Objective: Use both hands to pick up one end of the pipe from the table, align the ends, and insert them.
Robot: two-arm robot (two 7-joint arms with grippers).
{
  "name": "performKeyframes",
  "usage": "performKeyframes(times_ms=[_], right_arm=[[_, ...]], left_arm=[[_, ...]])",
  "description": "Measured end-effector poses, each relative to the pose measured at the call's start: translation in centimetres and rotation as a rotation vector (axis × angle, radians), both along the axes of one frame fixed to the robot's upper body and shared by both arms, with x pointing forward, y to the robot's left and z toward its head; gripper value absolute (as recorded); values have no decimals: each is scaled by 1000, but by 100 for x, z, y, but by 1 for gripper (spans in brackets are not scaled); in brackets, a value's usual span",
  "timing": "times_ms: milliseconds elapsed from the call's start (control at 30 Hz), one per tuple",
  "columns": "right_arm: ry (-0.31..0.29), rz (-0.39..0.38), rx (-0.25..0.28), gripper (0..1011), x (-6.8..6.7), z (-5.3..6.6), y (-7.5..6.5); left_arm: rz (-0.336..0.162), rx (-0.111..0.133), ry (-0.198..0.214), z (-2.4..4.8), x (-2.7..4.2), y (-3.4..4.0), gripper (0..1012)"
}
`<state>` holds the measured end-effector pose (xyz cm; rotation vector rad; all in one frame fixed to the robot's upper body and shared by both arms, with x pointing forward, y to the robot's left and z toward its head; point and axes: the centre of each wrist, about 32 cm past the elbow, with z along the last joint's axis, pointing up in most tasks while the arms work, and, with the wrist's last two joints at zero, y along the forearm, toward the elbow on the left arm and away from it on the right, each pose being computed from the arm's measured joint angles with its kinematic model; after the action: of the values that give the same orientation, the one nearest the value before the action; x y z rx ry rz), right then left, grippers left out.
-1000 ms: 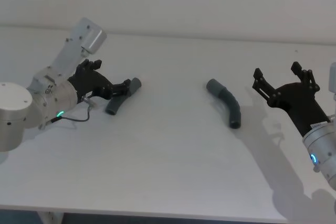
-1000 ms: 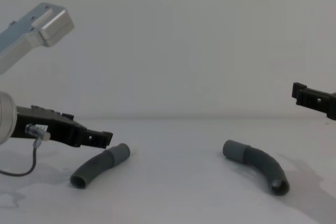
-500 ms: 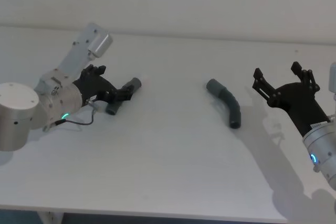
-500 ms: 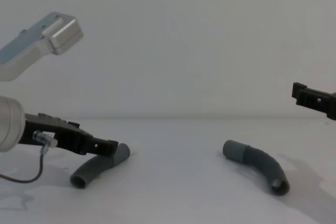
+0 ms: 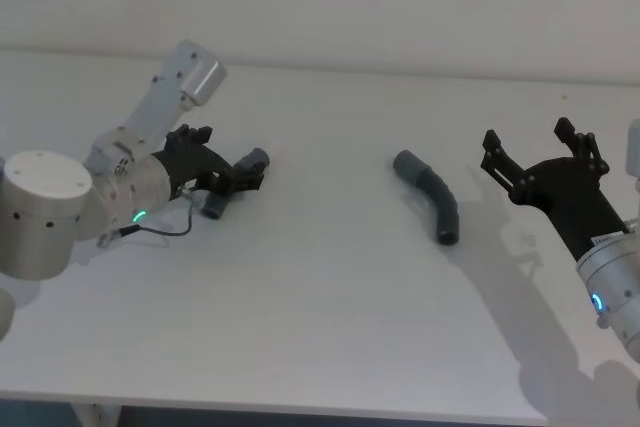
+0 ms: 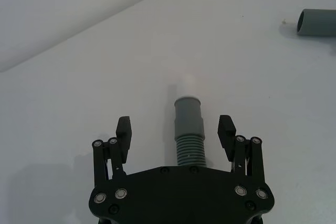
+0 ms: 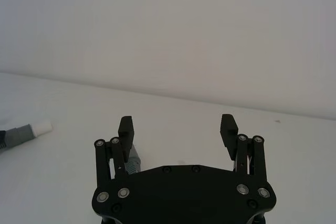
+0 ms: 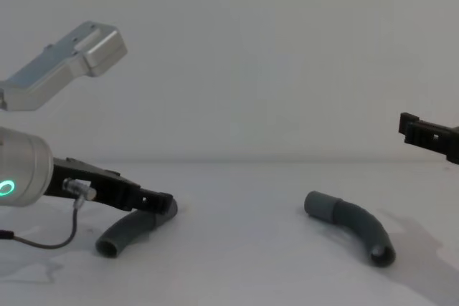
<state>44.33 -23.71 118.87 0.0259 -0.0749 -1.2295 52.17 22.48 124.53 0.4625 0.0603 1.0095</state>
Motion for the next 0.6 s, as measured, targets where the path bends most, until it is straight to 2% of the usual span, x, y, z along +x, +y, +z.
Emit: performKeyframes(times_ms=[600], right_arm=[[0, 0, 0, 1002, 0, 0, 0]], left_arm=[[6, 5, 39, 27, 80, -75, 1002]])
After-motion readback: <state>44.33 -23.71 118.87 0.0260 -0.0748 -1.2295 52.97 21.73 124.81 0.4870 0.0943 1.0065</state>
